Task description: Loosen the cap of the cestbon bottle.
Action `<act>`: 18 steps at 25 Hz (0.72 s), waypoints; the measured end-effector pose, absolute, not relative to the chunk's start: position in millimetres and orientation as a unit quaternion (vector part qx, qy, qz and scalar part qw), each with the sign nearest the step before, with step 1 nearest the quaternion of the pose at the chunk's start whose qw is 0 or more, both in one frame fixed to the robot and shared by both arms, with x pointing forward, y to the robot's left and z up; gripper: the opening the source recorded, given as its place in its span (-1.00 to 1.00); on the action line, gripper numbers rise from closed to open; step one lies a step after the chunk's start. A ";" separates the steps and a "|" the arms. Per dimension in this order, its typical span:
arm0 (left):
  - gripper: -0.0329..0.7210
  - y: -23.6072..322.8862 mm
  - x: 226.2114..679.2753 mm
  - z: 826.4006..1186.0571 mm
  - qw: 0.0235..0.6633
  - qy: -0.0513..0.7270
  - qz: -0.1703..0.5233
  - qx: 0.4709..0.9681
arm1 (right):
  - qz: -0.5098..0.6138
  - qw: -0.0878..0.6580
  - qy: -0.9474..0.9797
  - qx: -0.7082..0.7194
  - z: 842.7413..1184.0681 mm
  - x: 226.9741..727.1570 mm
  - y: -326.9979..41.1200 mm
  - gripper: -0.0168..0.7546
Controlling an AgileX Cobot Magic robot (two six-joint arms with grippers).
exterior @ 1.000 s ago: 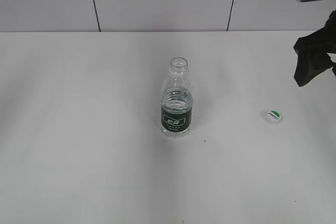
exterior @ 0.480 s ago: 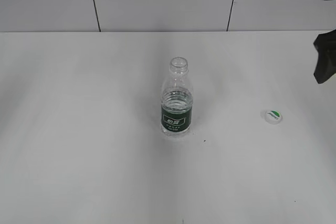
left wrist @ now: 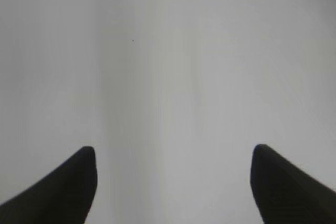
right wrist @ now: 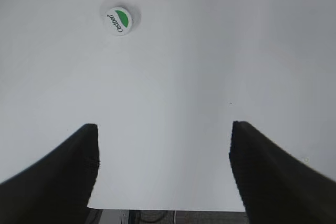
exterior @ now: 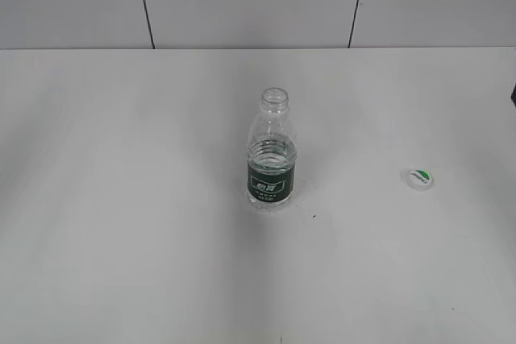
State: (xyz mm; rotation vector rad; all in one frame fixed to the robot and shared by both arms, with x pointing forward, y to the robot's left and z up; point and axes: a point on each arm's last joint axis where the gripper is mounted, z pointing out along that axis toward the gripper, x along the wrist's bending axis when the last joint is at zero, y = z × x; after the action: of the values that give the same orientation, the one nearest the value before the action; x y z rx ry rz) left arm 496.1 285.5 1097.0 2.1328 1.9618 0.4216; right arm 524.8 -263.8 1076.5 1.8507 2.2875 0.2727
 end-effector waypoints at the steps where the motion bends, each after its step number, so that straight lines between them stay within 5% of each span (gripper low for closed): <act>1: 0.52 284.7 490.6 1102.1 0.110 0.664 0.146 0.725 | 0.097 0.099 0.770 0.623 1082.8 520.1 -264.6 0.57; 11: 0.52 293.1 399.8 1173.3 0.221 0.637 0.255 0.693 | 0.161 0.168 0.757 0.611 1143.0 463.7 -272.4 0.57; 18: 0.52 301.3 315.1 1174.4 0.291 0.607 0.322 0.666 | 0.196 0.203 0.747 0.602 1166.4 433.0 -276.3 0.57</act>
State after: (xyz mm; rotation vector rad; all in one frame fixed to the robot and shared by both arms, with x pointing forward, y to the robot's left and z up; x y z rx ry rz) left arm 315.1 301.3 1174.4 1.7751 1.6181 0.8598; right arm 433.0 -276.3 1166.4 1.6806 2.0834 0.5480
